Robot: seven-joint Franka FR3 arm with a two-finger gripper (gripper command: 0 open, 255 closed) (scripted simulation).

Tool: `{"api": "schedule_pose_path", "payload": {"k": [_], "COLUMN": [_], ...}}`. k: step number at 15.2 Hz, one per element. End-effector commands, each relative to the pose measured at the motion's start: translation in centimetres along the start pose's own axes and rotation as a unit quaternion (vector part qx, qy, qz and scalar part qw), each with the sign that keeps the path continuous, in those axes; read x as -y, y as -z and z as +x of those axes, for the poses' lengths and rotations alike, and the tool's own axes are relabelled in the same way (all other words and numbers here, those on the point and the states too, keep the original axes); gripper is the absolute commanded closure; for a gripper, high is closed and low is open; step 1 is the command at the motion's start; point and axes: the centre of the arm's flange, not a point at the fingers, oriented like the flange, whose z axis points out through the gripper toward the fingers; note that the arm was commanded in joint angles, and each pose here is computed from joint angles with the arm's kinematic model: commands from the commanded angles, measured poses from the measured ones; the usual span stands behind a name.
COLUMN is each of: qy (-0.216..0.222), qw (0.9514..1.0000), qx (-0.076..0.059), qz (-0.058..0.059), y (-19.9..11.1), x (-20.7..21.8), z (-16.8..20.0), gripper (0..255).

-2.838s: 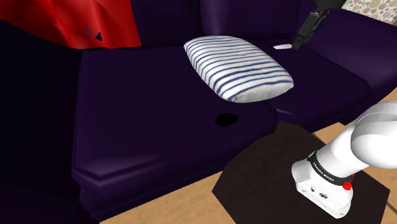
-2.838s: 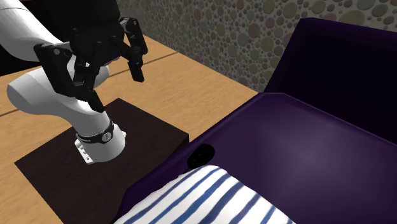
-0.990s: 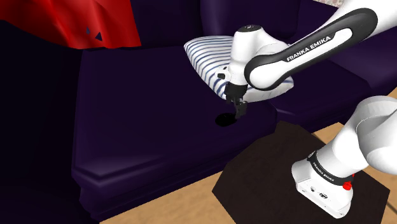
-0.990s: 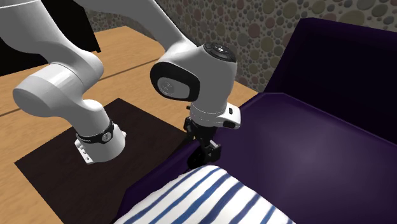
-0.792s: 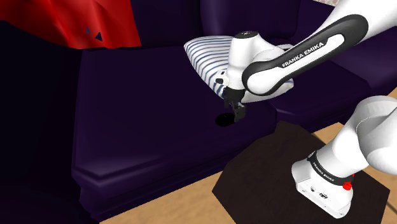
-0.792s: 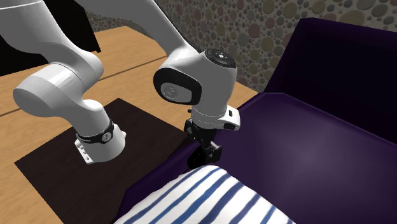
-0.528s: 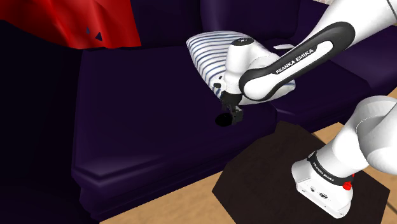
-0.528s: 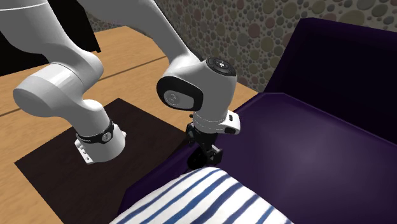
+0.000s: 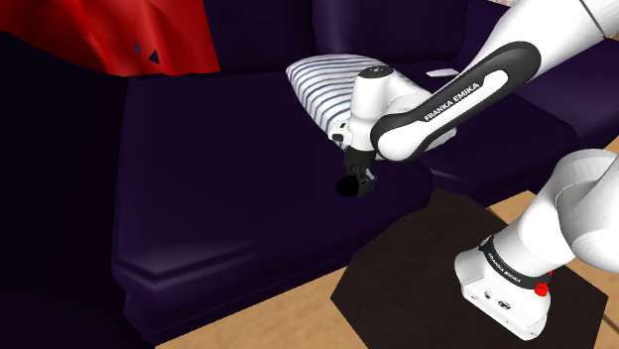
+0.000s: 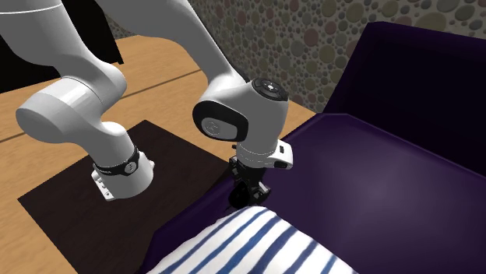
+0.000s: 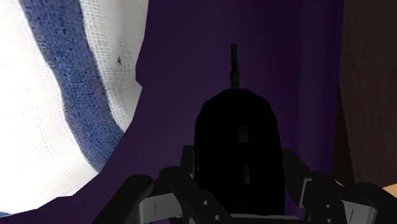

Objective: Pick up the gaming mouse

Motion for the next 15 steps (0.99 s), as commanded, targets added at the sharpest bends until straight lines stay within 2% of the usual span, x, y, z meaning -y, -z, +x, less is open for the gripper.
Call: {"api": "schedule_pose_path", "payload": {"k": [1,5,15], "qy": [0.0,0.0,0.0], "qw": [1.0,1.0,1.0], "qx": [0.001,0.001,0.001], "qz": [0.002,0.002,0.002], "y": [-0.2,-0.1,5.1], "x": [0.0,0.1,0.5], "z": [0.0,-0.1,-0.7], "gripper": [255,255,255]}}
